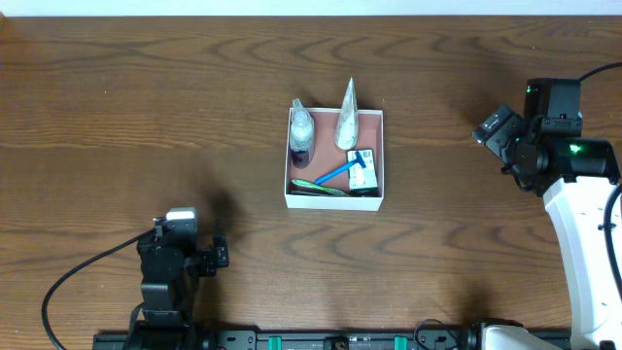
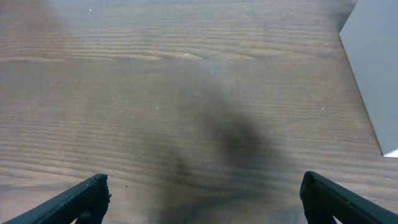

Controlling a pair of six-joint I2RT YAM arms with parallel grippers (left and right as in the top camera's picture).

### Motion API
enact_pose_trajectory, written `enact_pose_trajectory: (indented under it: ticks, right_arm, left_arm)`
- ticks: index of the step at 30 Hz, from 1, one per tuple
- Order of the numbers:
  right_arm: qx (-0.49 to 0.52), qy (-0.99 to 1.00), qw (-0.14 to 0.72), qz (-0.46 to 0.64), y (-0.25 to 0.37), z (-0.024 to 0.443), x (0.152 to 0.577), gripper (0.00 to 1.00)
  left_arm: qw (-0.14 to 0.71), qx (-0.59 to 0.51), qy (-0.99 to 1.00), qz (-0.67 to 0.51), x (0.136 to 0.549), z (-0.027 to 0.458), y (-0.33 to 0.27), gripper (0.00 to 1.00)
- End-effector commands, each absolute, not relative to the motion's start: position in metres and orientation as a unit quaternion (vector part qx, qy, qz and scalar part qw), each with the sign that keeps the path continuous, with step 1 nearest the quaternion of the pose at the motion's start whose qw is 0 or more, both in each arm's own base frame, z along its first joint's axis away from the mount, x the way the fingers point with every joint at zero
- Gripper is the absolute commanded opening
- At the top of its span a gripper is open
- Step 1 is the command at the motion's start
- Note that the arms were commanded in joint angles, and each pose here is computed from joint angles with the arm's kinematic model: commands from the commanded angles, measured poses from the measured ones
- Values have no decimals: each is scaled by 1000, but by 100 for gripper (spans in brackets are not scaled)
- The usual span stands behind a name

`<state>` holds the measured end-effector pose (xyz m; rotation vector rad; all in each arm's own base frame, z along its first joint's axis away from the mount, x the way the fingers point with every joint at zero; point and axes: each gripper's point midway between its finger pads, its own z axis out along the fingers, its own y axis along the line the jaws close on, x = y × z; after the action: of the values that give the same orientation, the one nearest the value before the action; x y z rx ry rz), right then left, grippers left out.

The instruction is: Pack container

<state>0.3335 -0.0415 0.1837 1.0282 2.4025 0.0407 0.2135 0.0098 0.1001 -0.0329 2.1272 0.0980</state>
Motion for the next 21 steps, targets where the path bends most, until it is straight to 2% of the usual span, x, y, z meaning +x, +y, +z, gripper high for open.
enact_pose_trajectory:
  ticks: [1,7,21]
  right_arm:
    - [376,888,264,12,-44,186,335,99]
    - [377,888,264,12,-44,186,335,99]
    - [376,888,264,12,-44,186,335,99]
  left_arm:
    - [488,-26,872,36,213,95,11,98]
    - [484,-36,874,30,211,78,11,98]
    - [490,-36,870,30,212,81,11,98]
